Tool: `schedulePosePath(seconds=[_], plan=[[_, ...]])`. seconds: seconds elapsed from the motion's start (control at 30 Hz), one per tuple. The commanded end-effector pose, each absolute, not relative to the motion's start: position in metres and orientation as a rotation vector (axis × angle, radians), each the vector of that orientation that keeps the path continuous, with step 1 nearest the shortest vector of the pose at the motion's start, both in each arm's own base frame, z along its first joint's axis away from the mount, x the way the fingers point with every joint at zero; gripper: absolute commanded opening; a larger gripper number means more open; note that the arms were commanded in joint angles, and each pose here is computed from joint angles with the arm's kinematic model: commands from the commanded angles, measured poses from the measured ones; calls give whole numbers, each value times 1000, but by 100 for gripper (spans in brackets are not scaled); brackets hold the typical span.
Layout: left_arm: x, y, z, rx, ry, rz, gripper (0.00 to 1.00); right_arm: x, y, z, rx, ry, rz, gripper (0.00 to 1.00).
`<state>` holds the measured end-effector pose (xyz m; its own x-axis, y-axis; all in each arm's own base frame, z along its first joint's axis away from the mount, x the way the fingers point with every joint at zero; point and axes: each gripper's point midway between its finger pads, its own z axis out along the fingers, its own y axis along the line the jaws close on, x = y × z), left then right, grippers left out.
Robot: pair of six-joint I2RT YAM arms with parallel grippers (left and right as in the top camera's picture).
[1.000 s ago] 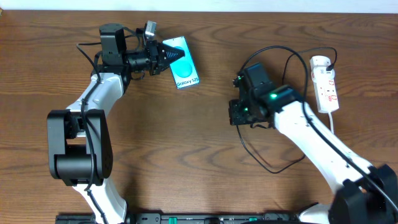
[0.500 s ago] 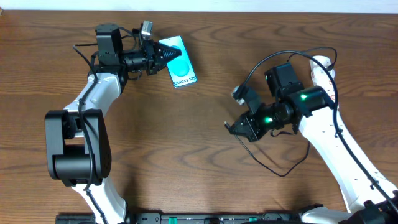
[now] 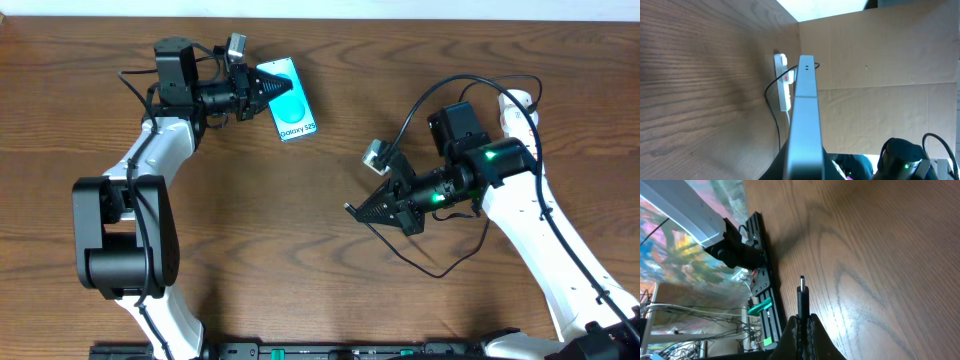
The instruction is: Plug charger to phone and switch on socket
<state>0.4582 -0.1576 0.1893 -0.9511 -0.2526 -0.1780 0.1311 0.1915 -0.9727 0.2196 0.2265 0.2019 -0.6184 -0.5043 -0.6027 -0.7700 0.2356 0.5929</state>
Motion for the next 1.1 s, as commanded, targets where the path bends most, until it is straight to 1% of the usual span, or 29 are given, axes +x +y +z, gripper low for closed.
schedulePosePath(seconds=[0.0,0.1,0.17,0.27,0.33,0.53,0.6,0.87,1.07], plan=[[455,-158,193,-82,2165,-1858,7,221,229,217,-1209,2138,1353,1],[455,-158,193,-82,2165,-1858,7,222,227,214,-1206,2160,1328,1],[455,-158,193,-82,2165,-1858,7,231,218,197,-1131,2317,1206,1],[455,-158,193,-82,2165,-1857,7,255,181,161,-848,2668,823,1],[455,-158,193,-82,2164,-1857,7,261,158,147,-703,2793,615,1],[456,-158,193,-82,2162,-1852,7,274,111,130,-175,2955,237,1],[455,-158,193,-82,2163,-1852,7,276,102,124,-66,2978,158,1],[455,-158,193,-89,2165,-1856,8,281,98,80,23,3102,42,1],[456,-158,194,-86,2163,-1855,7,278,96,37,26,3229,-33,1]])
